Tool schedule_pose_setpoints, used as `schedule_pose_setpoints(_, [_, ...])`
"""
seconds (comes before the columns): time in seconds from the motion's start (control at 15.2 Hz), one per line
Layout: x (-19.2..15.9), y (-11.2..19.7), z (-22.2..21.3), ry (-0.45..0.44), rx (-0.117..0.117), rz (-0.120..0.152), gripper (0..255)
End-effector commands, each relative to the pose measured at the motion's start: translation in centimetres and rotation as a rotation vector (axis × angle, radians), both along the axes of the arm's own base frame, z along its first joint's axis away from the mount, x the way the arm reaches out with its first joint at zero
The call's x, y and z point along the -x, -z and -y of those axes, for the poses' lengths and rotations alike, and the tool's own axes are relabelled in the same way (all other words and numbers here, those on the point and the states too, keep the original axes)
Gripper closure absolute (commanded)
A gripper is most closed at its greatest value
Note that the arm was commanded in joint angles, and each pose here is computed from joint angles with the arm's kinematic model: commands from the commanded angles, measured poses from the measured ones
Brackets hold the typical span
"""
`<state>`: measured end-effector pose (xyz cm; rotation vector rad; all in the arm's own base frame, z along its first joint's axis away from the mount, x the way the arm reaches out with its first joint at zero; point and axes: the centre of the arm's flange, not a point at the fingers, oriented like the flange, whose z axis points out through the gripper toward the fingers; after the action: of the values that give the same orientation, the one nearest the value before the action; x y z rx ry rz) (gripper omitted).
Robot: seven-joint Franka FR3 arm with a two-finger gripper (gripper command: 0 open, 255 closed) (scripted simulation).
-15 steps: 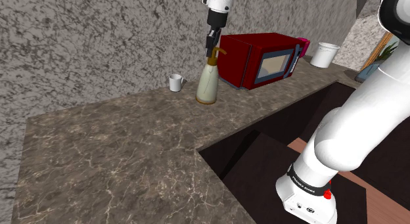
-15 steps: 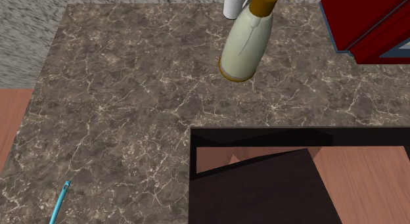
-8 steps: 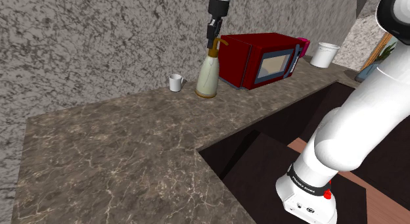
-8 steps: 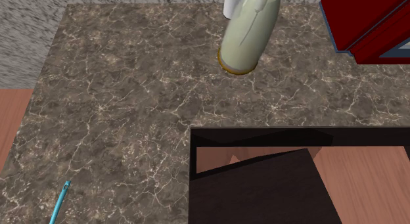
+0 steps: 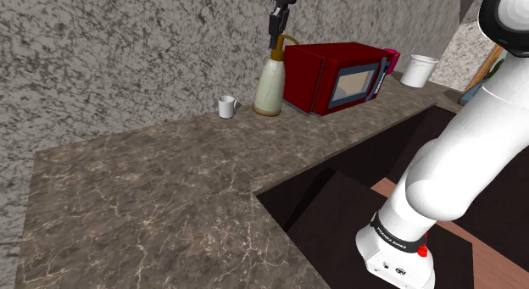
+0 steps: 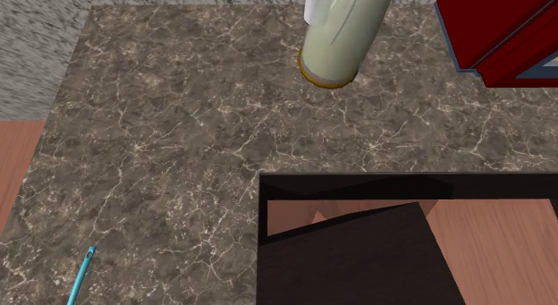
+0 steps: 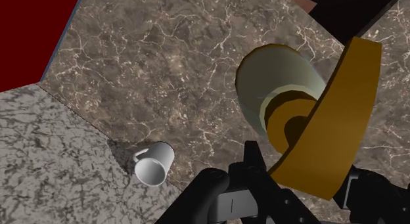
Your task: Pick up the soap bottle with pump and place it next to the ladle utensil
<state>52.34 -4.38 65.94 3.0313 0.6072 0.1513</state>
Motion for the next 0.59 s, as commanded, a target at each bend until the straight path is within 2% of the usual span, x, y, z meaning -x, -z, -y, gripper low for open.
schedule_pose_setpoints(0.0, [0.0,-1.0,-0.1,0.000,0.000,0.000,255])
schedule_pose_setpoints(0.53, [0.0,-5.2,-0.1,0.000,0.000,0.000,255])
